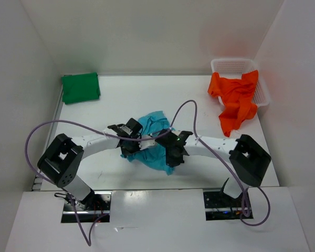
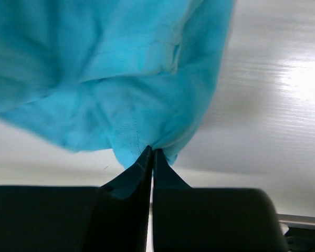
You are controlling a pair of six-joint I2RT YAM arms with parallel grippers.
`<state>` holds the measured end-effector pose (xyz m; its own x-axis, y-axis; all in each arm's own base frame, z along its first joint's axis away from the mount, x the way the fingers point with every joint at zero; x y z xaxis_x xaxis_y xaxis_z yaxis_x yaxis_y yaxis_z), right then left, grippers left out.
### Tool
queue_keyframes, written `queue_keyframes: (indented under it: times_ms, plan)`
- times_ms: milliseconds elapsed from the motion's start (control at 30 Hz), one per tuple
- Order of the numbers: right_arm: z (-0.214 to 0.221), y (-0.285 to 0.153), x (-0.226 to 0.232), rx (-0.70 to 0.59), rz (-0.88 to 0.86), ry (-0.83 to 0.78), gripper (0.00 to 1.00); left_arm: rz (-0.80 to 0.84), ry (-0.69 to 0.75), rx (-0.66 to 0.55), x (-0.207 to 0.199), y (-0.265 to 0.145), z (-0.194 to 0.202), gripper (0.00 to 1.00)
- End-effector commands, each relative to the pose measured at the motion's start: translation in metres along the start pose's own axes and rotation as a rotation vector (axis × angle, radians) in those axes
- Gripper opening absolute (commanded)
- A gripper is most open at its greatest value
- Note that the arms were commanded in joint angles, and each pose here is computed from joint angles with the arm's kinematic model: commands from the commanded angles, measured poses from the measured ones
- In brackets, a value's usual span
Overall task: Fold and stack the t-shirts
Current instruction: Flatten out the tshirt
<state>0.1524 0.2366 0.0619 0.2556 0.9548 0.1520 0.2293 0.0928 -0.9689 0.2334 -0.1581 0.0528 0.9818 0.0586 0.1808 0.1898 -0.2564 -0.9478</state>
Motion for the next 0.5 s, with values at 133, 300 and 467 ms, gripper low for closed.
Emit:
queue_keyframes:
  times_ms: [133, 300, 467]
  plan:
    - [-0.082, -0.151, 0.047, -0.28, -0.437, 0.049, 0.0, -0.257, -0.115, -0.176, 0.065, -0.13, -0.002, 0.0]
    - [-0.13, -0.248, 0.021, -0.536, -0.531, 0.144, 0.0, -0.495, -0.177, -0.234, 0.102, -0.242, 0.007, 0.0]
    - [-0.148, -0.325, -0.005, -0.753, -0.595, 0.222, 0.0, -0.638, -0.228, -0.279, 0.11, -0.307, 0.017, 0.0]
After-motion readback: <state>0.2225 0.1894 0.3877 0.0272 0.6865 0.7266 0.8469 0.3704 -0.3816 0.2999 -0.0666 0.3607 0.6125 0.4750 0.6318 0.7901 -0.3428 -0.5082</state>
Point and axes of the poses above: each gripper's point midway between its finger pads, its own y axis out along the fingers, its own x axis along the line the jaws close on, z = x × y, the point moved 4 cm from there along -y, back along the fingers, and after that the axes turned 15 degrees about y, right-handed, at the moved point
